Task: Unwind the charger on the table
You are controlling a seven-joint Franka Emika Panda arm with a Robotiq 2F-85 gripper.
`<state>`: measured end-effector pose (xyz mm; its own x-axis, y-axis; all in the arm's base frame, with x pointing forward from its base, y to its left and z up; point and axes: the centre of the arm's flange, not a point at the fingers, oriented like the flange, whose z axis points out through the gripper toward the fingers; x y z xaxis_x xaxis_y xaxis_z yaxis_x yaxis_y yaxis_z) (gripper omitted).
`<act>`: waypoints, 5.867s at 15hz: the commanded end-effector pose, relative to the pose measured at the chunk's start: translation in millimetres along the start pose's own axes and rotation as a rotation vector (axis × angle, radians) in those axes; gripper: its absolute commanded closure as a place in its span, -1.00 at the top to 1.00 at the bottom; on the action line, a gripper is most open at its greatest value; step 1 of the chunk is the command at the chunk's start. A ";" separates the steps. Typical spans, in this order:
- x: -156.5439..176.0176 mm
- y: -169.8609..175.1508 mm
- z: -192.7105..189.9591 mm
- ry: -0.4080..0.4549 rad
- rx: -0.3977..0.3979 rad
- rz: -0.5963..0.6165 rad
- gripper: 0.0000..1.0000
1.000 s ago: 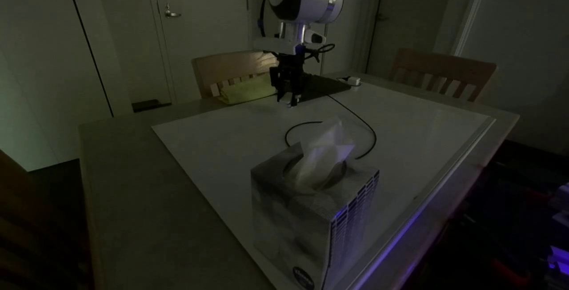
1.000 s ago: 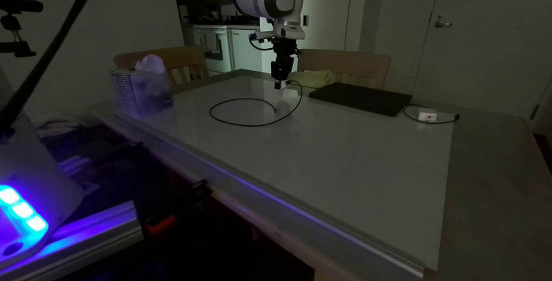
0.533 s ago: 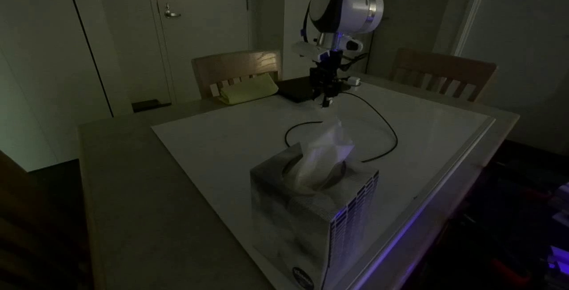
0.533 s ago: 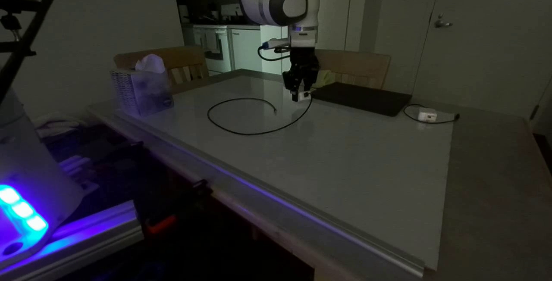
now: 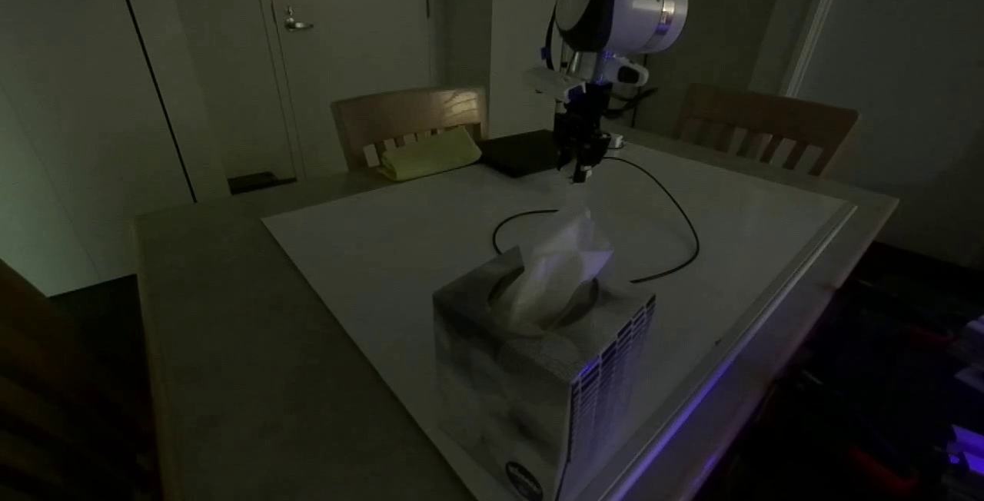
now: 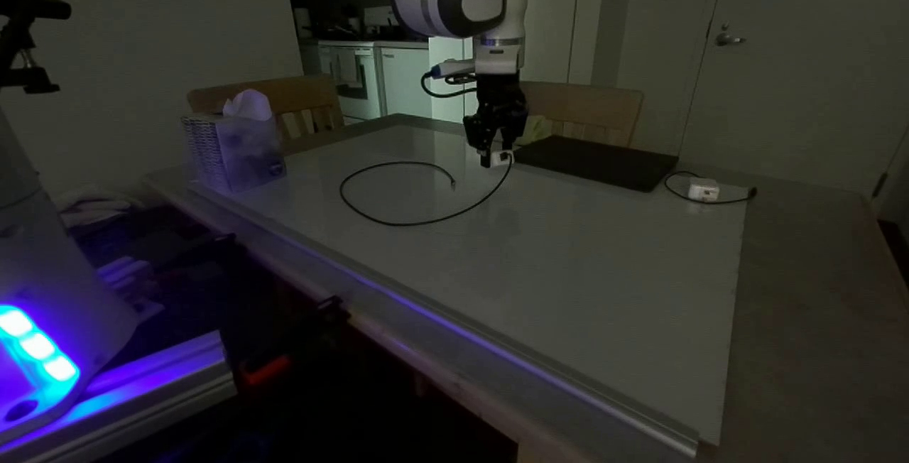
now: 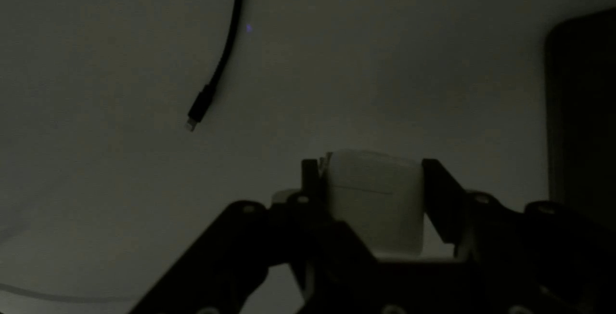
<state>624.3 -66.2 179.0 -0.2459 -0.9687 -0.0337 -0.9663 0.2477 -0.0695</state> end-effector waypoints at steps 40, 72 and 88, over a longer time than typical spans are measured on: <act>267.1 42.5 15.2 0.058 0.027 1.859 -0.43; 161.7 21.2 -45.1 0.248 -0.141 1.143 1.00; 98.5 36.6 -14.9 0.262 -0.159 1.026 1.00</act>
<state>577.5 -165.7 184.8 -0.9403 -0.2460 0.2354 -0.2577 0.9660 -0.0197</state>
